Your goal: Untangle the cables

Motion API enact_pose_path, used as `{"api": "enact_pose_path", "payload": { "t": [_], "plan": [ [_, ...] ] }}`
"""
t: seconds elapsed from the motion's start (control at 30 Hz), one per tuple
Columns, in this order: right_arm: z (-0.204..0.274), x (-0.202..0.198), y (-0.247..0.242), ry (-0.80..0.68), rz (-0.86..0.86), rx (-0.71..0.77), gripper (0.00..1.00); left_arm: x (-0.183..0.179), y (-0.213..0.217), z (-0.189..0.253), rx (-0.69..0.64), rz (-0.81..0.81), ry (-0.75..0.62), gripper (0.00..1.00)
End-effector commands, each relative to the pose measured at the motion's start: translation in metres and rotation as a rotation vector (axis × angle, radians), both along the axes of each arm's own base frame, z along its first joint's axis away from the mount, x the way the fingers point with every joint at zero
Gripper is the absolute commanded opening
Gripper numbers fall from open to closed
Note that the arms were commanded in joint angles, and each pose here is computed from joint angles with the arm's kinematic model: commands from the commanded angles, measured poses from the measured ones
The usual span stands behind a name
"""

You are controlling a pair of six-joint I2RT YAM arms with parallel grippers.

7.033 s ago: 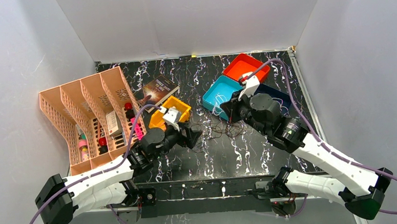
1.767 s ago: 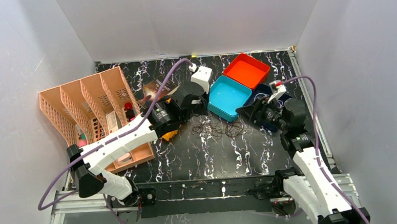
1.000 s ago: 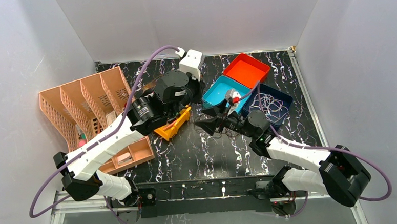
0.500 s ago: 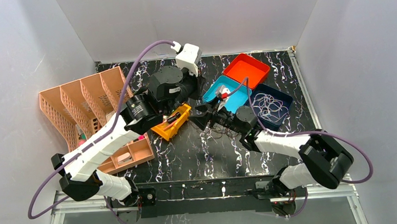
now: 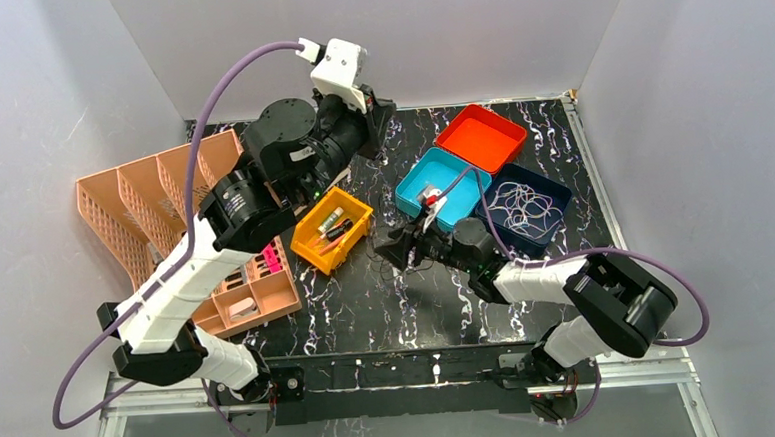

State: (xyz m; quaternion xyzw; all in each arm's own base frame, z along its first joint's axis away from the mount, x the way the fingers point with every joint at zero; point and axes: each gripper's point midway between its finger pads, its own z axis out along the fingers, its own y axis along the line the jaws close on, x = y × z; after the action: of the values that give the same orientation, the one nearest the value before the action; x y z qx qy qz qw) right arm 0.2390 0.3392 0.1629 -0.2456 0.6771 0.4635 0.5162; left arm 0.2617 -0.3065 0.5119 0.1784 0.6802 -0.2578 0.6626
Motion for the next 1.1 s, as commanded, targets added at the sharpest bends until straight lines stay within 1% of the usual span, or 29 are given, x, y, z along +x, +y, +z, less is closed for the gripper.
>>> {"api": "enact_pose_path", "payload": {
  "t": [0.0,0.23,0.3,0.47,0.63,0.77,0.87,1.0,1.07],
  "plan": [
    [-0.014,-0.005,-0.006,0.023,-0.018,-0.005,0.66,0.005,0.010,0.026,0.004,0.050,-0.080,0.00],
    [-0.048,-0.014,-0.018,0.074,-0.024,-0.066,0.65,0.008,0.023,0.060,-0.022,0.096,-0.164,0.00],
    [-0.065,-0.026,-0.029,0.108,-0.021,-0.093,0.65,0.009,0.026,0.066,-0.019,0.113,-0.182,0.00],
    [-0.068,-0.044,-0.051,0.120,-0.033,-0.103,0.66,0.011,0.030,0.069,-0.001,0.134,-0.195,0.00],
    [-0.051,-0.054,-0.078,0.098,-0.098,-0.104,0.70,0.010,0.032,0.066,0.015,0.134,-0.196,0.00],
    [-0.012,-0.049,-0.099,0.008,-0.195,-0.045,0.73,0.007,0.031,0.066,0.013,0.115,-0.199,0.00],
    [0.028,-0.043,-0.112,-0.137,-0.251,0.006,0.73,0.004,0.029,0.065,0.013,0.092,-0.196,0.00],
    [0.084,-0.042,-0.122,-0.376,-0.288,0.086,0.73,0.000,0.028,0.061,0.010,0.064,-0.189,0.00],
    [0.101,-0.042,-0.121,-0.437,-0.281,0.094,0.73,-0.002,0.027,0.059,0.010,0.055,-0.183,0.00]
  ]
}}
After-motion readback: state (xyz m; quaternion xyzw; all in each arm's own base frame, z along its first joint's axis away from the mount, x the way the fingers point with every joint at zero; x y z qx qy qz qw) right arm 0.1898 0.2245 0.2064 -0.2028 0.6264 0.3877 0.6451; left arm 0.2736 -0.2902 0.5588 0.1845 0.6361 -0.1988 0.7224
